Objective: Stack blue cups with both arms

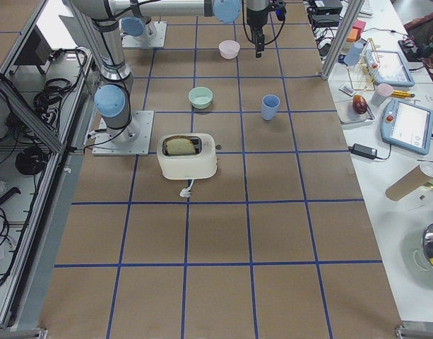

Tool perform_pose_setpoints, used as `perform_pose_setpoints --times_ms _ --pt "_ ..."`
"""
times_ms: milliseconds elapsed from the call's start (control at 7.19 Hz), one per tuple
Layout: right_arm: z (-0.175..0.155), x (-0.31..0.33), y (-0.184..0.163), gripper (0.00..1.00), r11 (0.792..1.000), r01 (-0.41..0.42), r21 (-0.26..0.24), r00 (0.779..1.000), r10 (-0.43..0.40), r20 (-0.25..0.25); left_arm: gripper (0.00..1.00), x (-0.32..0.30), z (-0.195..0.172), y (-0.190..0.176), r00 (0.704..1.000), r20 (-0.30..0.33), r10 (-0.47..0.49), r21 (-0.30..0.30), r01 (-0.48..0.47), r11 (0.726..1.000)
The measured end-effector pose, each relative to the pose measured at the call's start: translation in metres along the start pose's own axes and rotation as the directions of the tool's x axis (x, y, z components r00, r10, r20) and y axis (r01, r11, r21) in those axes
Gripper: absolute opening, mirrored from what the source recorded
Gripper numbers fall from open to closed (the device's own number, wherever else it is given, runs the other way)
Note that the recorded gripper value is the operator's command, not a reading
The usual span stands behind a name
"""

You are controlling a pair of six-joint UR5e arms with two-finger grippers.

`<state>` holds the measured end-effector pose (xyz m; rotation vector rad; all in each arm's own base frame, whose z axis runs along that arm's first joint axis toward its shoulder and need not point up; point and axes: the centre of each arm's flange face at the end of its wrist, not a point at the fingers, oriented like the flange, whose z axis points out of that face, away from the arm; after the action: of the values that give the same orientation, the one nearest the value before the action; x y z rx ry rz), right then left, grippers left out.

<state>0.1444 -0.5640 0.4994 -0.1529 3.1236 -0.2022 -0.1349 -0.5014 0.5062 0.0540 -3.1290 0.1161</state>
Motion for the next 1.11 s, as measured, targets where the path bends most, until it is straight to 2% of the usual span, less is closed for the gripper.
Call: perform_pose_setpoints --times_ms 696,835,1113 --pt "0.001 0.001 0.0 1.0 1.0 0.0 0.0 1.0 0.0 -0.001 1.0 -0.001 0.005 -0.011 1.0 -0.002 0.003 0.004 -0.003 1.0" --pt "0.001 0.001 0.0 1.0 1.0 0.0 0.0 1.0 0.0 0.001 1.0 -0.002 0.02 -0.027 1.0 -0.003 0.012 0.015 -0.012 1.0" --pt "0.003 0.001 -0.002 1.0 1.0 0.001 -0.002 1.0 -0.001 0.003 1.0 -0.002 0.094 -0.085 0.999 0.0 0.037 0.03 -0.037 0.999"
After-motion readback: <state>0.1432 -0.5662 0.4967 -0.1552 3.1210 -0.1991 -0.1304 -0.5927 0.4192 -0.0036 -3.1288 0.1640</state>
